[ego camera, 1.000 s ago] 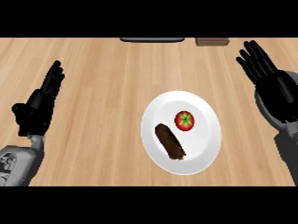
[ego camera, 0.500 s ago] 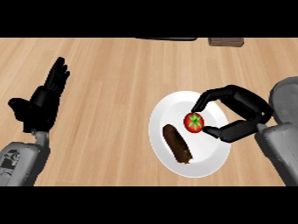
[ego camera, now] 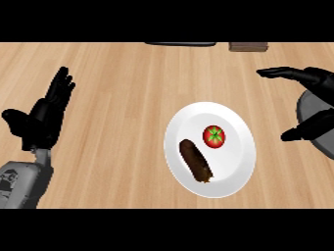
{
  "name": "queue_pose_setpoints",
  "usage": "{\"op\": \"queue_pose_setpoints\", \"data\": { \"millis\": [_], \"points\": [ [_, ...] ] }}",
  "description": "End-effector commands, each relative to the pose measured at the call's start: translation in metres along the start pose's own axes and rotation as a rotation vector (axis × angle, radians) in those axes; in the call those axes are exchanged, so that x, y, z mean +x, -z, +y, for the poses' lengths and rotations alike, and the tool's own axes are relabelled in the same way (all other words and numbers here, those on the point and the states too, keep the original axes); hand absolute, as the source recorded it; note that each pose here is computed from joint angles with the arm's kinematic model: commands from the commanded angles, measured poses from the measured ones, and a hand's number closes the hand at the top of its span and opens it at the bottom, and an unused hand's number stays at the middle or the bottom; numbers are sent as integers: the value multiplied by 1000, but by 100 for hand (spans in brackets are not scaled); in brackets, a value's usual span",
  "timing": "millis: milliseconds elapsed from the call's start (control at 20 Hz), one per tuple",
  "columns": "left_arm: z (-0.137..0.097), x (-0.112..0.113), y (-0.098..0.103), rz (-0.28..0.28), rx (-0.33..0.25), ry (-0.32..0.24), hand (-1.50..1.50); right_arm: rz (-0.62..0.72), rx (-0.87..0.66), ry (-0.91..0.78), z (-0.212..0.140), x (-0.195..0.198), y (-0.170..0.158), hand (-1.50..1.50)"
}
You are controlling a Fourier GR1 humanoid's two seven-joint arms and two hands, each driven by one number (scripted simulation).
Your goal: Pick the tomato from the plate and place it in the pan
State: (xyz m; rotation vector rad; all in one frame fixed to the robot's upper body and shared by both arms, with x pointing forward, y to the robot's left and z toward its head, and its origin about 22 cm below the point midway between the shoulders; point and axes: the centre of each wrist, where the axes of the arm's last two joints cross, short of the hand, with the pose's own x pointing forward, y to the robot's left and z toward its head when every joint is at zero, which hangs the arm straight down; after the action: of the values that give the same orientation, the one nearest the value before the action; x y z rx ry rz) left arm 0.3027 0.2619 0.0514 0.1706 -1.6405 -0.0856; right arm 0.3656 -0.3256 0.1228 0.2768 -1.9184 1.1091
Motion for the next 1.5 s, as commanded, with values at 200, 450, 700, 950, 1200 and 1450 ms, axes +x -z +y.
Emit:
{"op": "queue_pose_setpoints", "data": {
  "millis": [200, 450, 700, 950, 1200, 1450],
  "points": [
    [-1, -5, 2, 5, -1, -13, 0, 23, 311, -266, -60, 52, 38, -150],
    [-7, 4, 6, 1, 6, -10, 0, -13, 312, -290, -54, 53, 89, -150],
    [-10, 1, 0, 10, 31, -8, 0, -44, 338, -327, -53, 61, 106, -150],
    [10, -9, -14, 38, 30, 3, 0, -55, 463, -253, -8, 68, 134, -150],
    [12, 2, -2, 35, 50, 0, 0, -81, 512, -219, -1, 64, 123, -150],
    [12, -4, 2, 37, 49, 3, 0, 29, 512, -277, 33, 57, 106, -150]
  ]
}}
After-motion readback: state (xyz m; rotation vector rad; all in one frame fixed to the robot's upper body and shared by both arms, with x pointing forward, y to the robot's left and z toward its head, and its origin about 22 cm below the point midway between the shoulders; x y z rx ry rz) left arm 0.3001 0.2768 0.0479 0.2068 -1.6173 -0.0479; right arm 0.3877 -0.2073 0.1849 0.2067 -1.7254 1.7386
